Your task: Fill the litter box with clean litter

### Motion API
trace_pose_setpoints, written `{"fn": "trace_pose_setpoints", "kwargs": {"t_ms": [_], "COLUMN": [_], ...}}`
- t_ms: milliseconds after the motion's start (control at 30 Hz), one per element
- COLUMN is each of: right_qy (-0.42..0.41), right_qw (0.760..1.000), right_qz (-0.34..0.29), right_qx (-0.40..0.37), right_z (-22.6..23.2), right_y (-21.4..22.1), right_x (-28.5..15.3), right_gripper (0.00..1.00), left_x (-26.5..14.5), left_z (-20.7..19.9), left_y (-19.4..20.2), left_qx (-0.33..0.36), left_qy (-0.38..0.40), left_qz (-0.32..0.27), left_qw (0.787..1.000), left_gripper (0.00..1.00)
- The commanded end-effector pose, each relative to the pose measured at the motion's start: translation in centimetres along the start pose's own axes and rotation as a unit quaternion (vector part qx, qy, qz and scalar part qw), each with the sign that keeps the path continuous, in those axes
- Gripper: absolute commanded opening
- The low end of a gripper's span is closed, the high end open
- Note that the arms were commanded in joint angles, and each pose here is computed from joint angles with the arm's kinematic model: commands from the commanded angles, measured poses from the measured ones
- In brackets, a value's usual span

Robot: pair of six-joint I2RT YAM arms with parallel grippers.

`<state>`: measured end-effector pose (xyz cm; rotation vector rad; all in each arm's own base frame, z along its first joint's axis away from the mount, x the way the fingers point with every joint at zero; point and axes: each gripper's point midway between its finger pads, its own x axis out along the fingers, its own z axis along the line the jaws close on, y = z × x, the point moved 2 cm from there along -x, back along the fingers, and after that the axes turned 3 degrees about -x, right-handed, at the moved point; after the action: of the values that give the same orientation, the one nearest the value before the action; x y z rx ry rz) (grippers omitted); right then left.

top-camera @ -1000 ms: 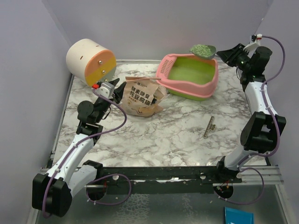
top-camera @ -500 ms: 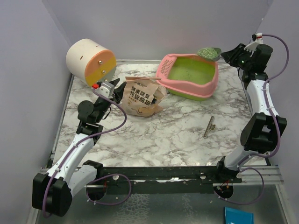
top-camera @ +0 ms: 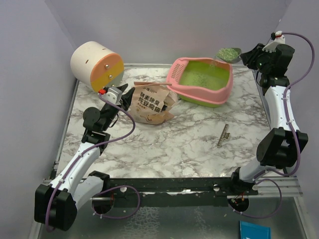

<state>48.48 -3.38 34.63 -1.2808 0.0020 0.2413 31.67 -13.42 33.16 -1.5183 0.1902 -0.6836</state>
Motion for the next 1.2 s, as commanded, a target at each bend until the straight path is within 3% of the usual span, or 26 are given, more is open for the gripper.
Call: {"fn": "trace_pose_setpoints", "kwargs": {"t_ms": [0,300,633,1167], "right_qy": [0.006,0.020,-0.019,0.039], "right_qw": [0.996,0.993,0.990,0.987], "right_qz": [-0.068,-0.068,-0.055,-0.036], "right_qx": [-0.056,-0.091,-0.131,-0.151], "right_z": [2.2,3.8,7.5,6.1], "right_y": [-5.4,-5.5,-4.8,-4.5], "right_x": [-1.7,-2.1,-0.7,-0.6], "right_gripper": [0.01,0.01,0.01,0.01], "left_x": [0.1,0.1,0.1,0.1], "left_z": [-0.1,-0.2,-0.3,-0.4], "left_y": [-0.6,-0.7,-0.6,-0.7], "left_qx": [-0.004,-0.005,-0.006,-0.008], "left_qy": [0.004,0.007,0.010,0.012], "left_qz": [-0.010,-0.011,-0.010,-0.010], "left_qw": [1.000,1.000,1.000,1.000], "left_gripper": [0.36,0.36,0.36,0.35]}}
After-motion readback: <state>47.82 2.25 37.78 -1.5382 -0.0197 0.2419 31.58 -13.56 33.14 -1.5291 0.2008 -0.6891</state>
